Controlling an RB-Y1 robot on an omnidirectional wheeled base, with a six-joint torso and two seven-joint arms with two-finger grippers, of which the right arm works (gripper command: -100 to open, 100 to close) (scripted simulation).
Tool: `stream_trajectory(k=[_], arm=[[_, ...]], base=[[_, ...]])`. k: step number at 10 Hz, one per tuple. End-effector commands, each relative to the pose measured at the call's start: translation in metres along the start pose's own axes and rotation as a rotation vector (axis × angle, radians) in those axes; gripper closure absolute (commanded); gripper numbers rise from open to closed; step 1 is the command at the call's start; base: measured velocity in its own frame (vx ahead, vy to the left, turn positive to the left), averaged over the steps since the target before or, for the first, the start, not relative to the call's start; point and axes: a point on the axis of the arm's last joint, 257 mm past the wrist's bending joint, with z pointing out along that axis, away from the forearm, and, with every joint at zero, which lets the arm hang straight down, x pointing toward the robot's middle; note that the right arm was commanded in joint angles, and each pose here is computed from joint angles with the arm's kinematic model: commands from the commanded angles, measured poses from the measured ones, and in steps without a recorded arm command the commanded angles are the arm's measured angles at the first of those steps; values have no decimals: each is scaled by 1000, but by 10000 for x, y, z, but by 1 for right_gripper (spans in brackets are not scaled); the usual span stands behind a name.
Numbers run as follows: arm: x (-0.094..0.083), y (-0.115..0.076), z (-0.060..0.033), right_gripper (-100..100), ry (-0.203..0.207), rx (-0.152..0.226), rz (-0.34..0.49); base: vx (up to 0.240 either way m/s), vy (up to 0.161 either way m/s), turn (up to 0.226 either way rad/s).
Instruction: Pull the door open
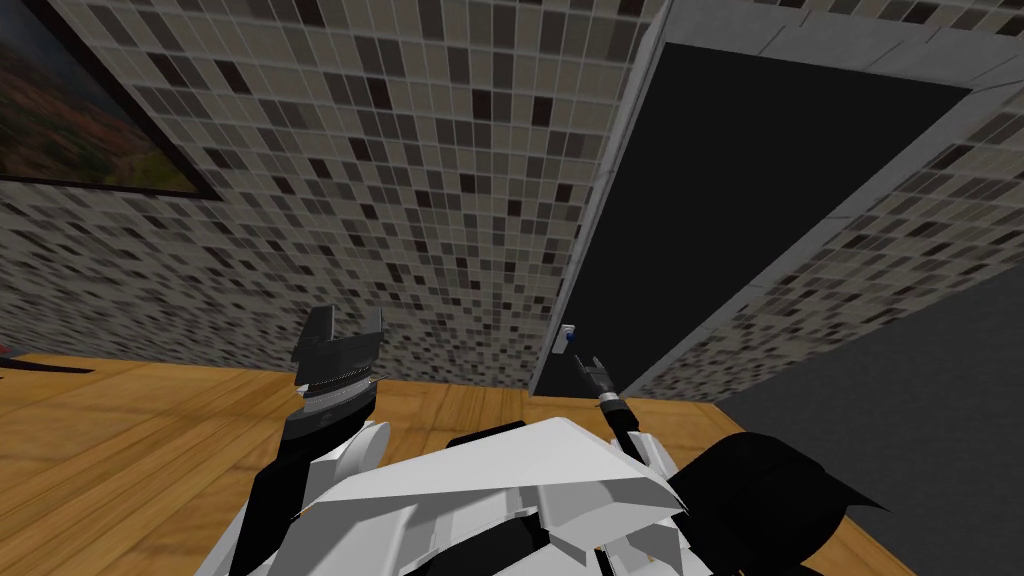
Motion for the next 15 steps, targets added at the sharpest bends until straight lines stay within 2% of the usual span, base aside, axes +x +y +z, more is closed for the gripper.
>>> stream_trajectory(k=[1,2,6,10,11,12,15], arm=[[71,-24,-91,-100,28,4,-59],[48,-16,-59,-100,17,2,-34],[41,-58,28,-100,16,11,-54],[80,-44,88,-100,15,25,-45],[70,-49,79,-100,14,22,-47],[70,-49,79,100,14,22,-47],[70,-49,79,100,14,22,-47]], base=[[-55,50,-40],[-26,23,-13],[138,-39,31],[185,-52,27],[83,-18,12],[-10,1,-4],[-24,7,3]])
